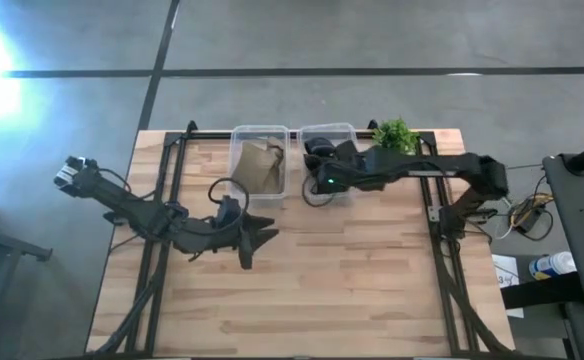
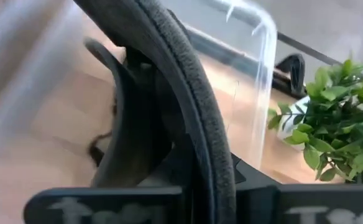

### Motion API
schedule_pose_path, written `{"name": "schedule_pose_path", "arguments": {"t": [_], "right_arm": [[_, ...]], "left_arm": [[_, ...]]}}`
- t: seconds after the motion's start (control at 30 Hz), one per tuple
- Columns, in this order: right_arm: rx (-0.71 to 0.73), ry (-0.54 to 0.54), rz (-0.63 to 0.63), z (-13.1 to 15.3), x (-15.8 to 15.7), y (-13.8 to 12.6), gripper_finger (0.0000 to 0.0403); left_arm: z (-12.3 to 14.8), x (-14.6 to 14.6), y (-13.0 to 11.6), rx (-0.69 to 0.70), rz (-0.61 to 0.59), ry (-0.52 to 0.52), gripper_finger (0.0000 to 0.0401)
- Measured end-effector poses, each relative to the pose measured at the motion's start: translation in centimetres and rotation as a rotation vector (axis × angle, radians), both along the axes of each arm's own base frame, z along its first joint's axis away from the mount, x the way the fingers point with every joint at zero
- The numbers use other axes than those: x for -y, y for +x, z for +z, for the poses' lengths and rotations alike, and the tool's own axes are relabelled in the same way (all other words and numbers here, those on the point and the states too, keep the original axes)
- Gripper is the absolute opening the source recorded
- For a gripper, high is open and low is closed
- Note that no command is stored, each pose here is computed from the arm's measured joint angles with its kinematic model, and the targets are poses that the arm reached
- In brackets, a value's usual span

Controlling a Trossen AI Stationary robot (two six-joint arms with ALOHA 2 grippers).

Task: Pick & Place hat
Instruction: Put the black cap into the right transparent bin

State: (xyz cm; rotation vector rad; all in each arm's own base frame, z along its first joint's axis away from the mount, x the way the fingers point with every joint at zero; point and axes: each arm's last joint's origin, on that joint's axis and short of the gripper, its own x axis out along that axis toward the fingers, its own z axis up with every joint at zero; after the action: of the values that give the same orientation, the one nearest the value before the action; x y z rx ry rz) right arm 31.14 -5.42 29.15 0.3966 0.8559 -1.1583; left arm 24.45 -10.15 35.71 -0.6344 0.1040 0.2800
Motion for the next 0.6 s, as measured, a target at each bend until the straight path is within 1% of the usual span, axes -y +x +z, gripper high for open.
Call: {"name": "schedule_pose_path", "arguments": {"t": [0.13,0.33,0.5,0.6], "right_arm": [[-0.092,0.017,-0.014,-2.6,1.1,1.3,0.0014],[-0.15,0.108,-0.048,-5.1,3.0,2.1,0.0034],[-0.165,0.145,-0.039,-5.8,3.6,2.4,0.0037],[-0.151,0.144,-0.033,-5.5,3.6,2.3,0.0038]], "left_arm": [[0.0,0.0,0.0,0.0,0.002,0.0,0.0163],[0.0,0.0,0.0,0.004,0.006,-0.017,0.0163],[0.0,0.0,0.0,0.005,0.007,-0.022,0.0163],[0.0,0.0,0.0,0.001,0.007,-0.021,0.0163]]}}
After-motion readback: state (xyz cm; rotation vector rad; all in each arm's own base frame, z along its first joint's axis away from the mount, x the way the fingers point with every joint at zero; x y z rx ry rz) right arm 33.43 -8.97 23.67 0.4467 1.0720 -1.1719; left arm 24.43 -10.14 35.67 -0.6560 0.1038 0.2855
